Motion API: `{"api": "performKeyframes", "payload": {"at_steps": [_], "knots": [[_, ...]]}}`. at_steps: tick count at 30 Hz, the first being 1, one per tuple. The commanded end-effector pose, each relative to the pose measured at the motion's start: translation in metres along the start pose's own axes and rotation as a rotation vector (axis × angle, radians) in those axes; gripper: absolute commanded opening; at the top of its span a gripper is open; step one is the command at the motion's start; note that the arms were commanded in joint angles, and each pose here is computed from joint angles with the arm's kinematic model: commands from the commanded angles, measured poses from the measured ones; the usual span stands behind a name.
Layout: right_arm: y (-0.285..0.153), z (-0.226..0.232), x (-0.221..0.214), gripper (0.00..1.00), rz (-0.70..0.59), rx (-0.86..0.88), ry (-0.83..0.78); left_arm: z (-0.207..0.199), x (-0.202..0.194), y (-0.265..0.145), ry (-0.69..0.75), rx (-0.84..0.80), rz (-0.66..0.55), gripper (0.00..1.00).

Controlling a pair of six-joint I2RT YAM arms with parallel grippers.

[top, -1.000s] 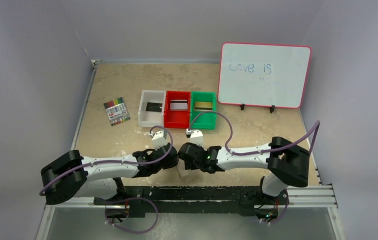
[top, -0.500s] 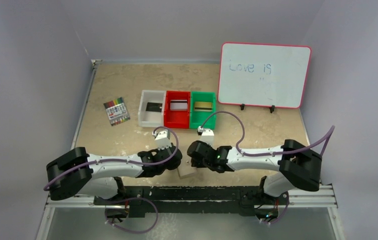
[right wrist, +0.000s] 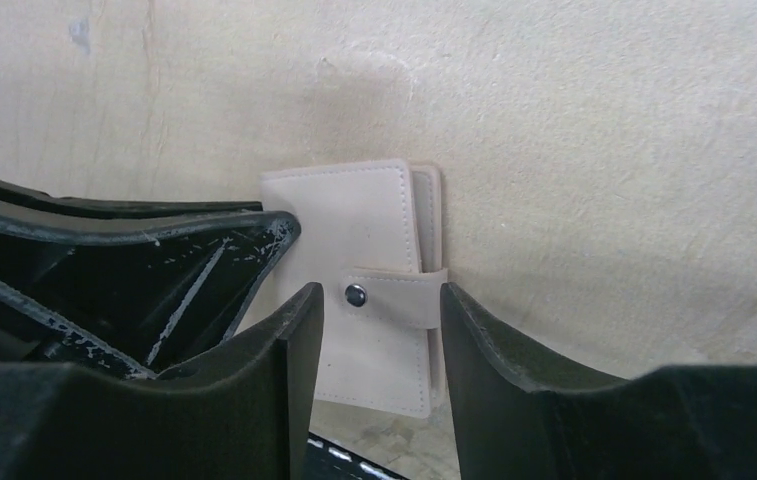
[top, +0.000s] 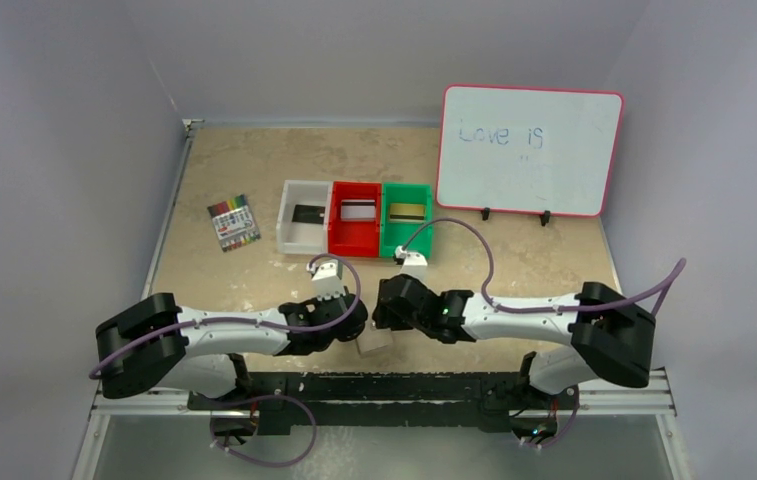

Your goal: Take the credit cards out of the card holder

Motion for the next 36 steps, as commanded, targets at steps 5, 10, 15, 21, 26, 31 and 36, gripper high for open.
{"api": "performKeyframes", "payload": {"at_steps": [5, 10, 15, 21, 26, 31, 36], "knots": [[0.012, 0.011, -0.008, 0.58, 0.034, -0.01, -0.061, 0.031, -0.015, -0.001, 0.073, 0.1, 0.052, 0.15], [0.019, 0.009, -0.013, 0.61, 0.043, -0.027, -0.144, 0.028, -0.015, 0.0, 0.058, 0.087, 0.048, 0.15], [0.031, -0.005, -0.022, 0.61, 0.057, -0.121, -0.211, 0.028, -0.016, 0.002, 0.048, 0.085, 0.045, 0.15], [0.034, -0.019, -0.026, 0.47, 0.037, -0.209, -0.211, 0.034, -0.017, 0.002, 0.02, 0.09, 0.03, 0.15], [0.026, -0.021, -0.022, 0.32, 0.006, -0.203, -0.171, 0.037, -0.019, 0.003, 0.006, 0.087, 0.026, 0.15], [0.019, -0.014, -0.02, 0.29, 0.014, -0.125, -0.14, 0.043, -0.022, 0.006, 0.034, 0.123, 0.029, 0.14], [0.018, -0.016, -0.018, 0.2, 0.029, -0.089, -0.097, 0.05, -0.025, 0.008, 0.067, 0.17, 0.035, 0.12]]}}
Point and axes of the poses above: each gripper's point midway between its finger pads, its own y axis out along the fingers, its own z axis along the line the jaws close on, x = y × z, the point moved 7 cm from there along -y, back along the fingers, and after that the axes turned 2 degrees about y, right-handed, at the moved point
